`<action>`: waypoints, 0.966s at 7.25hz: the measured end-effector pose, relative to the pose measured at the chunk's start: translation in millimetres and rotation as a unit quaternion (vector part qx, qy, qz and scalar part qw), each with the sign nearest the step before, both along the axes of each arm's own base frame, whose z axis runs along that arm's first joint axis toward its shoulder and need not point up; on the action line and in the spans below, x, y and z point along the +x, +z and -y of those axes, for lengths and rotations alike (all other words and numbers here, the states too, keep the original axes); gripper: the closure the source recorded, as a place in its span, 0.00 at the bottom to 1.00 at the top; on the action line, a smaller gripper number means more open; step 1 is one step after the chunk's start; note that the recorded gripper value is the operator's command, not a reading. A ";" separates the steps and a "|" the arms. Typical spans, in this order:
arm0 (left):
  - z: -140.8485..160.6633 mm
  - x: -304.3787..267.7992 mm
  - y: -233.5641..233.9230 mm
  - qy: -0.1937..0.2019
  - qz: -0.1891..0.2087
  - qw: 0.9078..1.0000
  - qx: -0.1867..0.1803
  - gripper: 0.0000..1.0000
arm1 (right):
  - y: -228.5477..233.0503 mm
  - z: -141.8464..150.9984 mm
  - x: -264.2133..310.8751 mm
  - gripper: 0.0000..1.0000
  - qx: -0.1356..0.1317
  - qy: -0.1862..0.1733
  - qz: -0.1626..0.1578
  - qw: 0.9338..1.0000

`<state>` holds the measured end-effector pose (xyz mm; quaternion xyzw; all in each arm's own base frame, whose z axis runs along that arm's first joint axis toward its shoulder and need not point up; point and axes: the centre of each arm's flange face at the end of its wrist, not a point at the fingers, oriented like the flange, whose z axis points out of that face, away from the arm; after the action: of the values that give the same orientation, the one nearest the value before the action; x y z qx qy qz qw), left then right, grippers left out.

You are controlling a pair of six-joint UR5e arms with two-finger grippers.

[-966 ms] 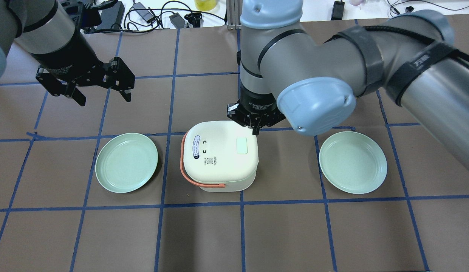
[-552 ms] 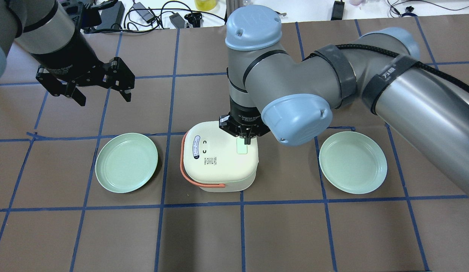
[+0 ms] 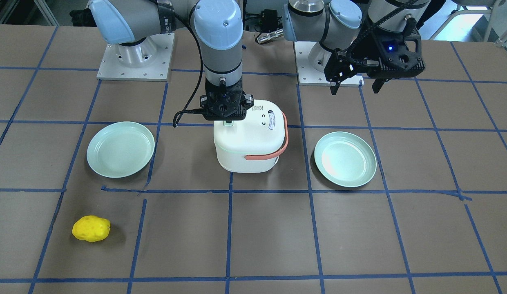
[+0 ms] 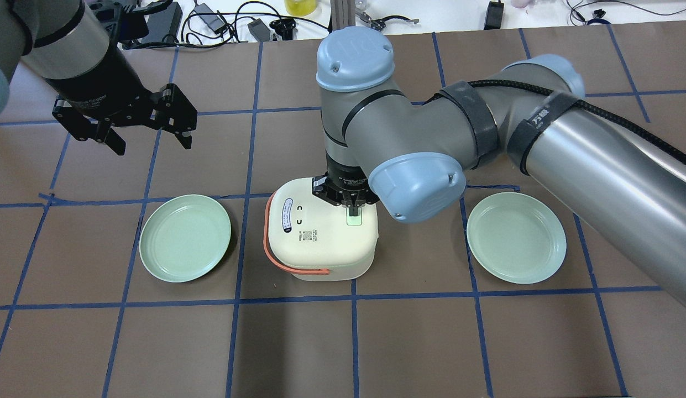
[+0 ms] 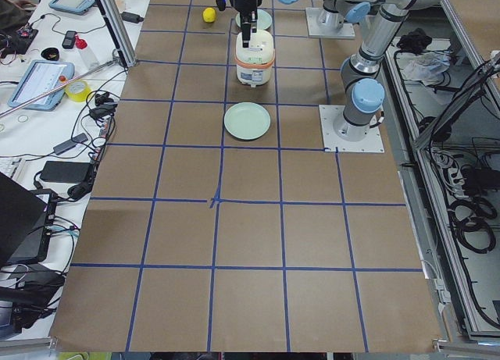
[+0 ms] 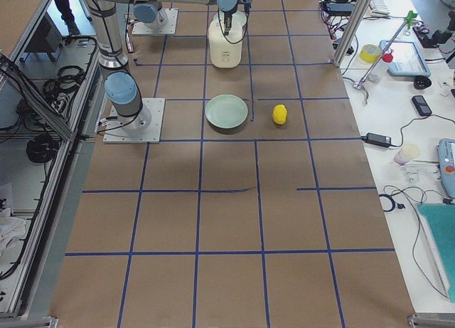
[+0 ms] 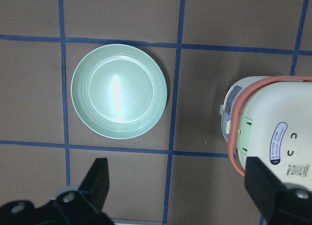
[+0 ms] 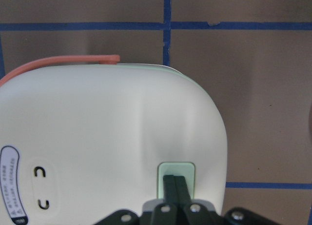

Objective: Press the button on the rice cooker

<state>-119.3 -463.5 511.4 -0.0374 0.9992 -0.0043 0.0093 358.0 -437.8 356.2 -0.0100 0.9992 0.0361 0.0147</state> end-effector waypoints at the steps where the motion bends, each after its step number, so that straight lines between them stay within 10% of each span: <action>1: 0.0 0.0 0.0 0.000 0.000 1.000 0.000 0.00 | -6.5 -1.0 -1.0 0.85 -0.004 0.001 -0.001 1.000; 3: 0.0 0.0 0.0 0.000 0.000 1.000 0.000 0.00 | -2.8 -2.6 -2.3 0.00 -0.015 0.000 0.000 1.000; 7: 0.0 0.0 0.0 0.000 0.000 1.000 0.000 0.00 | 65.7 13.6 -24.0 0.00 -0.033 -0.019 -0.006 0.999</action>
<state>-119.3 -463.5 511.4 -0.0377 0.9992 -0.0043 0.0094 334.1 -451.4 421.9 0.0083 0.9999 0.0026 0.0093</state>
